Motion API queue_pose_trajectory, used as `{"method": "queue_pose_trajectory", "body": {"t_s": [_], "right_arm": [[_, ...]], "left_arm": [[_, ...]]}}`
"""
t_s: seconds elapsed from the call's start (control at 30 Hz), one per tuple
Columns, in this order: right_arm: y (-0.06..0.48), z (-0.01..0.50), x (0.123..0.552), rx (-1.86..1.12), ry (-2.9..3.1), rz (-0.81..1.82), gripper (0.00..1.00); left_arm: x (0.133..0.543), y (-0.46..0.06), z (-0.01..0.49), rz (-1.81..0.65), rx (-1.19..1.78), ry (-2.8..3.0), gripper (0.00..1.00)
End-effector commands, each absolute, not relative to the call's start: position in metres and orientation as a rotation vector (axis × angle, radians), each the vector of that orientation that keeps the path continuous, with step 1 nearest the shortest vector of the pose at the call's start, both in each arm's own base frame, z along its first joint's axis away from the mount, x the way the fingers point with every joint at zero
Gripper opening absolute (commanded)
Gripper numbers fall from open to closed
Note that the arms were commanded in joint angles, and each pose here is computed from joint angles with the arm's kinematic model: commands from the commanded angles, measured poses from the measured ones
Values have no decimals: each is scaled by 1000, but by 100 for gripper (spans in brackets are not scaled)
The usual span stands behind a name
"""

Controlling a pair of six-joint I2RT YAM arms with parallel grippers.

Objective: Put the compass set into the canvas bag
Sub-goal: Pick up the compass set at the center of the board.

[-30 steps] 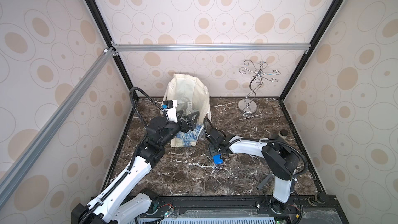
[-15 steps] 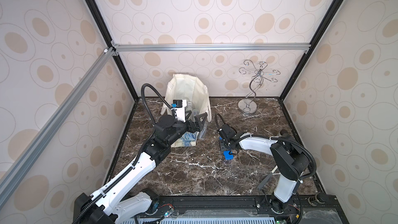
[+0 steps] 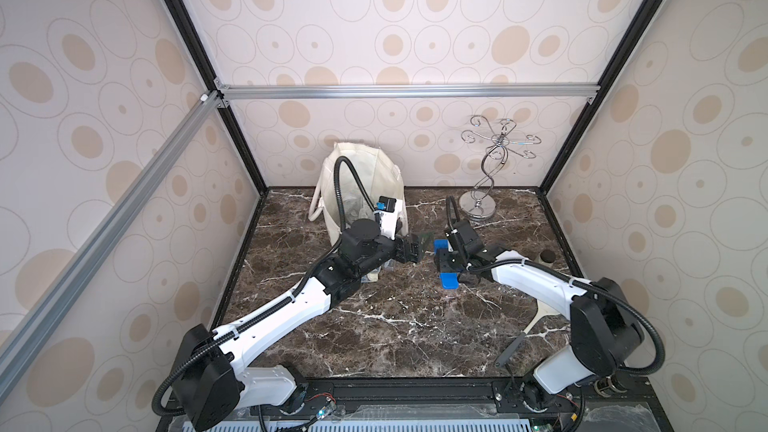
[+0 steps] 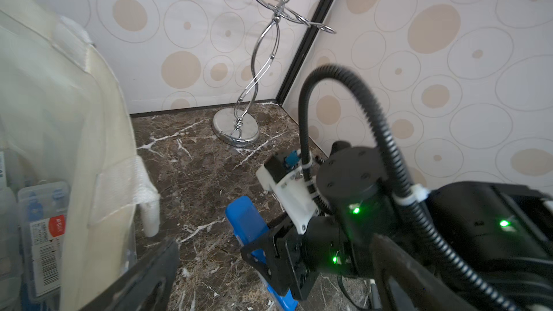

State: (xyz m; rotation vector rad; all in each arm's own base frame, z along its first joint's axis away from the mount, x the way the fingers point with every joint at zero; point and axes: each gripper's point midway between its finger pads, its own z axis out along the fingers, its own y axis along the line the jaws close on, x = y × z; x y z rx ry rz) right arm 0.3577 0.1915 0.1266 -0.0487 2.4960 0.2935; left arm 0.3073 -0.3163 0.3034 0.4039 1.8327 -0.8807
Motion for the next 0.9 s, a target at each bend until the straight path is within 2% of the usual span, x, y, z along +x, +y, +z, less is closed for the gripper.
{"method": "queue_pose_trajectory", "body": {"t_s": [0.0, 0.33, 0.87], "right_arm": [[182, 175, 369, -27, 2395, 345, 47], [161, 260, 379, 8, 2201, 406, 46], [166, 297, 359, 0, 2089, 548, 45]], "left_arm": [[304, -332, 308, -871, 450, 1822, 100], [282, -367, 282, -1003, 481, 1858, 99], [295, -411, 276, -1132, 424, 1843, 87]]}}
